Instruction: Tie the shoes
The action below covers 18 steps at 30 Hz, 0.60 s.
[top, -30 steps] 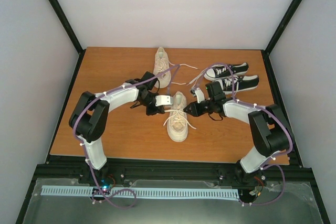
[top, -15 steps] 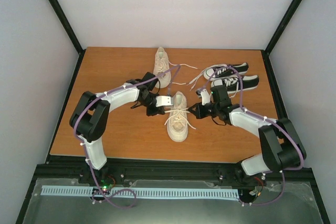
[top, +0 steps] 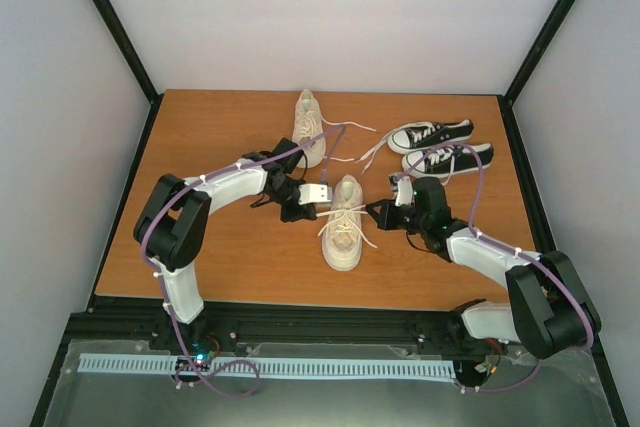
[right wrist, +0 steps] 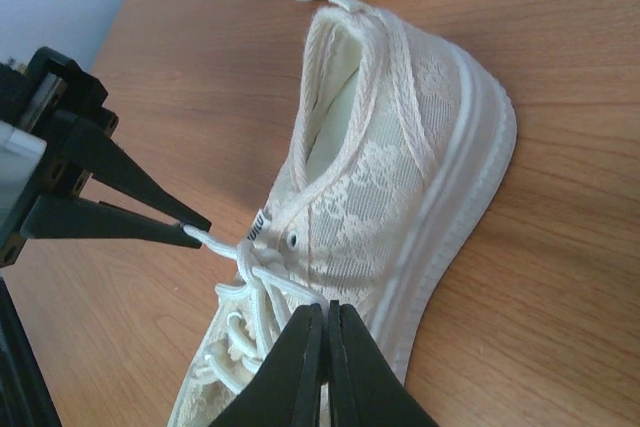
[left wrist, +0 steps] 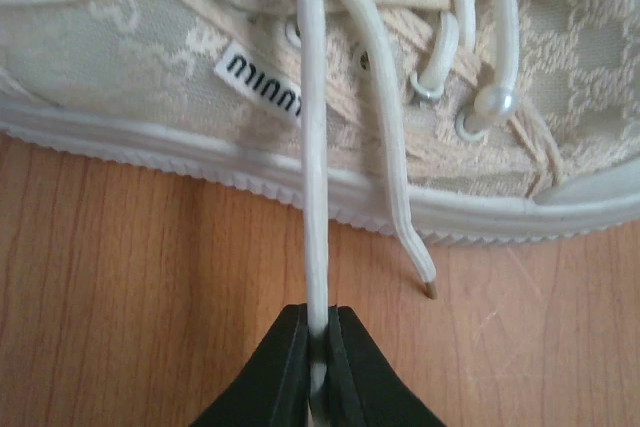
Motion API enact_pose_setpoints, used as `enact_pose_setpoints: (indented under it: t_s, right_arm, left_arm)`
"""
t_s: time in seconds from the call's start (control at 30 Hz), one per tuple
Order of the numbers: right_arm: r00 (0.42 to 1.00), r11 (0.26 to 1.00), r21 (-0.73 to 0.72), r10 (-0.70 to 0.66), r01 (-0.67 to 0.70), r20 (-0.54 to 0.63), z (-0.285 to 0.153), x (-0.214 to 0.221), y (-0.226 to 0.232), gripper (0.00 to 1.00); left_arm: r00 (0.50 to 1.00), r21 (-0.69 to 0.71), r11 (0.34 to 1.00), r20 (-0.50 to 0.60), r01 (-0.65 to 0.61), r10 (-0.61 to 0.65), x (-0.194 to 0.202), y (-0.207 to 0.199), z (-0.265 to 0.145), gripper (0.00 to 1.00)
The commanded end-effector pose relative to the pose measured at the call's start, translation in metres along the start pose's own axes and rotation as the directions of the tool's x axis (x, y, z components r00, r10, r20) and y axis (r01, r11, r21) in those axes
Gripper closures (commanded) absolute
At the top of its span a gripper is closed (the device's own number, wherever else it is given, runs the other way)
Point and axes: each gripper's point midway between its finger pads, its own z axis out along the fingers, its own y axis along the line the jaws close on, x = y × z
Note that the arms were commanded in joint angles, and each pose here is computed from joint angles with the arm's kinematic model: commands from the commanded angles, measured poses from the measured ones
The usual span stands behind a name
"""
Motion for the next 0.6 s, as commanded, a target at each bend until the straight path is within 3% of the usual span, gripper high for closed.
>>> enact_pose_setpoints:
  t_s: [0.0, 0.17, 0.4, 0.57]
  right_arm:
    - [0.995, 1.000, 0.011, -0.005, 0.004, 0.096, -0.001, -0.026, 0.000, 0.97]
    - [0.997, 0.998, 0.037, -0.042, 0.040, 0.059, -0.005, -0.035, 0.006, 0.97]
    - [0.994, 0.995, 0.089, -0.026, 0.035, -0.104, 0.001, -0.033, 0.004, 0.97]
    - [0.994, 0.996, 0.079, -0.036, 0.045, -0.106, 0.001, -0.034, 0.006, 0.97]
  left_arm:
    - [1.000, 0.013, 1.000, 0.001, 0.011, -0.011, -0.004, 0.002, -0.006, 0.89]
    - [1.000, -0.001, 1.000, 0.001, 0.009, -0.009, -0.007, 0.006, -0.009, 0.99]
    - [1.000, -0.003, 1.000, 0.000, 0.010, -0.010, -0.008, 0.006, -0.010, 0.99]
    - [1.000, -0.009, 1.000, 0.013, 0.005, -0.005, -0.013, 0.009, -0.012, 0.99]
